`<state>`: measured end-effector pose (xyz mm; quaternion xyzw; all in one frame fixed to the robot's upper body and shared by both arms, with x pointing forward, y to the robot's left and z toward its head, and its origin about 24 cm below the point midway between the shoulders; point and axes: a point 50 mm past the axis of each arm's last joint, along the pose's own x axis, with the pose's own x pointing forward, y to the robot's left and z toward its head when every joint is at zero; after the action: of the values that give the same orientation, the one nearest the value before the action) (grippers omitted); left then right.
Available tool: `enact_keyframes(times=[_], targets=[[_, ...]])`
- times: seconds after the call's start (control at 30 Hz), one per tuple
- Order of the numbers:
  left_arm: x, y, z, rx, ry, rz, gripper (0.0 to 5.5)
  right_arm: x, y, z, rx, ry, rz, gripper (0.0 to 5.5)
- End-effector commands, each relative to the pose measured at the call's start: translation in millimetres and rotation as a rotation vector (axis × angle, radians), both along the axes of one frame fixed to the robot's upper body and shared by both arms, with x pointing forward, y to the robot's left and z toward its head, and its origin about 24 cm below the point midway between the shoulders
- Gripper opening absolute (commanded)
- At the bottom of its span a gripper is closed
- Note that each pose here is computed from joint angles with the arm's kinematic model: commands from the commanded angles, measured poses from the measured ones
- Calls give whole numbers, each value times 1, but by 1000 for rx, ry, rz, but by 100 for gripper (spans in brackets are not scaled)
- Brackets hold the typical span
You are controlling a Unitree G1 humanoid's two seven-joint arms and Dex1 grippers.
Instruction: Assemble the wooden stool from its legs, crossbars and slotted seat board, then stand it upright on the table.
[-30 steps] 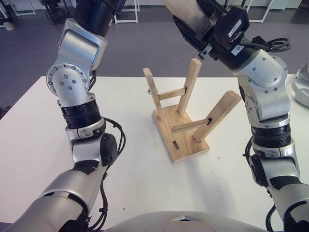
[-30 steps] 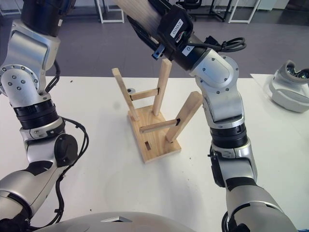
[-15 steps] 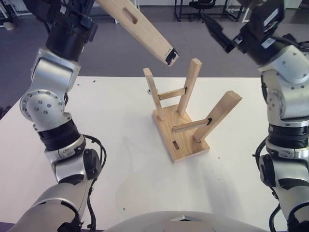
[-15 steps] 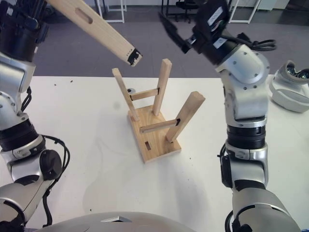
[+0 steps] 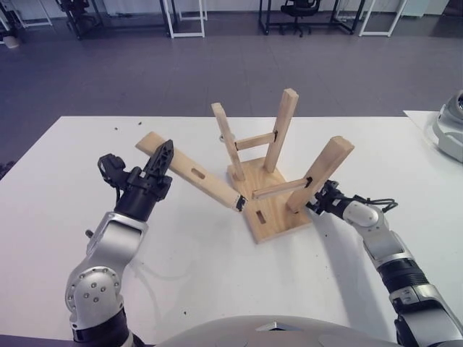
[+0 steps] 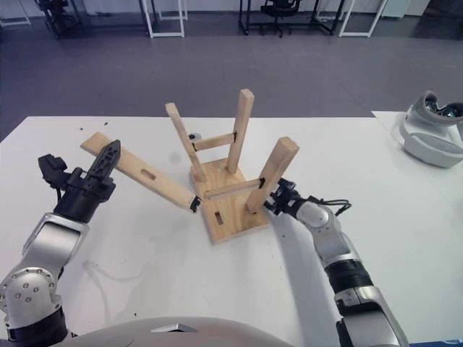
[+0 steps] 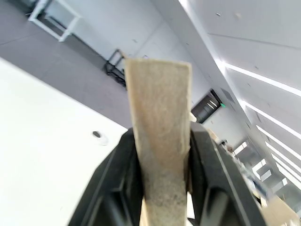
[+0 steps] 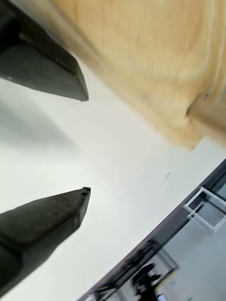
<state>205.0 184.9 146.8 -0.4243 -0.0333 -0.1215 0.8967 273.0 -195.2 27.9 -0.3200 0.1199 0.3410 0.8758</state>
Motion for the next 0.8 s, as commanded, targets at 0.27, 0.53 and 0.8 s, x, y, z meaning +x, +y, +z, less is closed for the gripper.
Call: enact_keyframes(times=[0.27,0.53,0.8], targets=[[-7,21,-28,58,184,219,106,-25,50,8,157,75,248,344],[4,34,-24,238,145,264,106,-26,53,13,154,58,267,344],[24,21,-24,406,125,153,106,-25,51,15,95,38,265,344]])
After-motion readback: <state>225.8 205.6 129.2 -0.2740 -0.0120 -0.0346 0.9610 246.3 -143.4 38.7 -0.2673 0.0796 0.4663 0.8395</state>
